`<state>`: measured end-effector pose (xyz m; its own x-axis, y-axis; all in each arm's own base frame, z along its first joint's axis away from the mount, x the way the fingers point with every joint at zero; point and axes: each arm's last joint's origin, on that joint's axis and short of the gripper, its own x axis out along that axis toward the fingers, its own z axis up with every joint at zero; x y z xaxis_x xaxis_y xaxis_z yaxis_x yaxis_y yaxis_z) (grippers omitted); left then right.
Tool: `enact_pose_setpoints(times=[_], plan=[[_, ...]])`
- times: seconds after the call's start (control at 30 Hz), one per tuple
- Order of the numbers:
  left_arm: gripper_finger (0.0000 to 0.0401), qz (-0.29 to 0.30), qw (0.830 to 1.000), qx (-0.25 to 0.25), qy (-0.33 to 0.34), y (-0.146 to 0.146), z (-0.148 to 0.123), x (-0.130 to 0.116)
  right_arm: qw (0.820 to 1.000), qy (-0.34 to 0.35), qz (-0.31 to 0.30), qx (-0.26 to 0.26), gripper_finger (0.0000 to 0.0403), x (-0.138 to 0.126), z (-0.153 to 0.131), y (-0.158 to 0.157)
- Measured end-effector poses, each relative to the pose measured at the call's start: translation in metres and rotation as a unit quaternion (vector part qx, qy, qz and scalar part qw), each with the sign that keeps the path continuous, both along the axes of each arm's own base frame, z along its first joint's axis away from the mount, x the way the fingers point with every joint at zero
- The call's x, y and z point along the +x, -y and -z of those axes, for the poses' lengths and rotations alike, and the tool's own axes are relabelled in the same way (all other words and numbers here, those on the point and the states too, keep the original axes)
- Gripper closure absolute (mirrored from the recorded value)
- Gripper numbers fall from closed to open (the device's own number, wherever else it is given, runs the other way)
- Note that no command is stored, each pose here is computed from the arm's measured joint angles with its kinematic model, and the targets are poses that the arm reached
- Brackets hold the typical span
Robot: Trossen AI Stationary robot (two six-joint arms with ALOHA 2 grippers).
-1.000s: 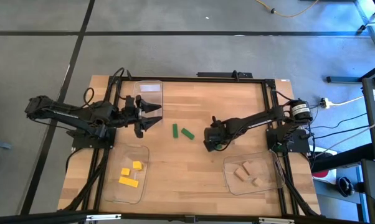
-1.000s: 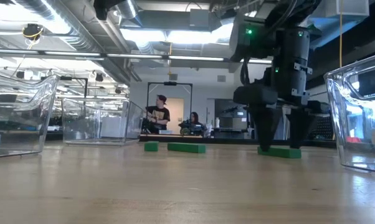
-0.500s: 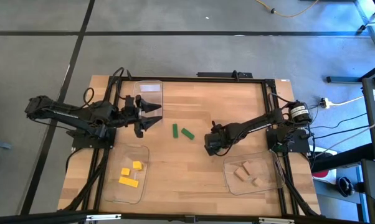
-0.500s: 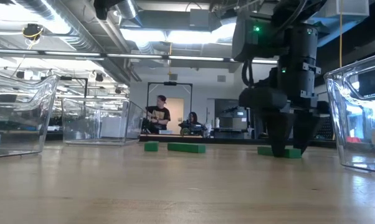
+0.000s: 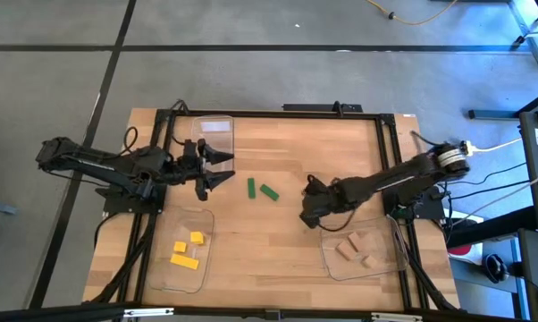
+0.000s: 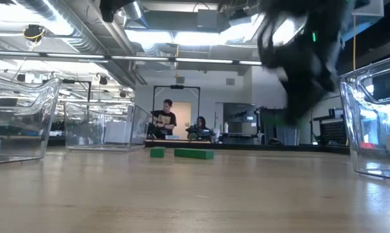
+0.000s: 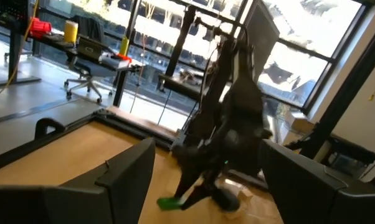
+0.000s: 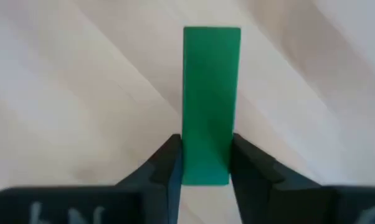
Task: Sort & place blocks by color
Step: Put the right green block into the top left transparent bin
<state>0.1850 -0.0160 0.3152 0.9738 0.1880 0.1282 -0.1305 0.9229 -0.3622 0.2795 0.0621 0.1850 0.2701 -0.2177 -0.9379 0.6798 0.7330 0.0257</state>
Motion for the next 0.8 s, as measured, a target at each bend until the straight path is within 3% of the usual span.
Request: enact_pose_setpoints(times=[0.07,0.13,0.27,0.37,0.43,0.5,0.8], plan=[[0.0121,0.000,1.000,0.001,-0.010,0.000,0.003,0.003,0.995,0.094,-0.033,-0.029,0.0300,0.005,-0.021,-0.006],[0.0121,0.000,1.000,0.002,-0.016,0.001,0.005,0.006,0.976,0.197,-0.070,-0.057,0.0300,0.012,-0.044,-0.012],[0.0121,0.000,1.000,0.004,-0.024,0.002,0.009,0.011,0.915,0.369,-0.142,-0.082,0.0300,0.028,-0.087,-0.012],[0.0121,0.001,0.999,0.005,-0.035,0.002,0.012,0.015,0.869,0.452,-0.184,-0.086,0.0300,0.035,-0.108,-0.008],[0.0121,0.011,0.999,0.007,-0.040,0.003,0.014,0.016,0.849,0.481,-0.202,-0.087,0.0300,0.038,-0.115,-0.004],[0.0121,0.024,0.999,0.008,-0.040,0.004,0.014,0.017,0.840,0.496,-0.205,-0.082,0.0300,0.039,-0.118,-0.002],[0.0121,0.027,1.000,0.012,-0.010,0.006,0.009,0.026,0.838,0.497,-0.209,-0.079,0.0300,0.039,-0.118,-0.001]])
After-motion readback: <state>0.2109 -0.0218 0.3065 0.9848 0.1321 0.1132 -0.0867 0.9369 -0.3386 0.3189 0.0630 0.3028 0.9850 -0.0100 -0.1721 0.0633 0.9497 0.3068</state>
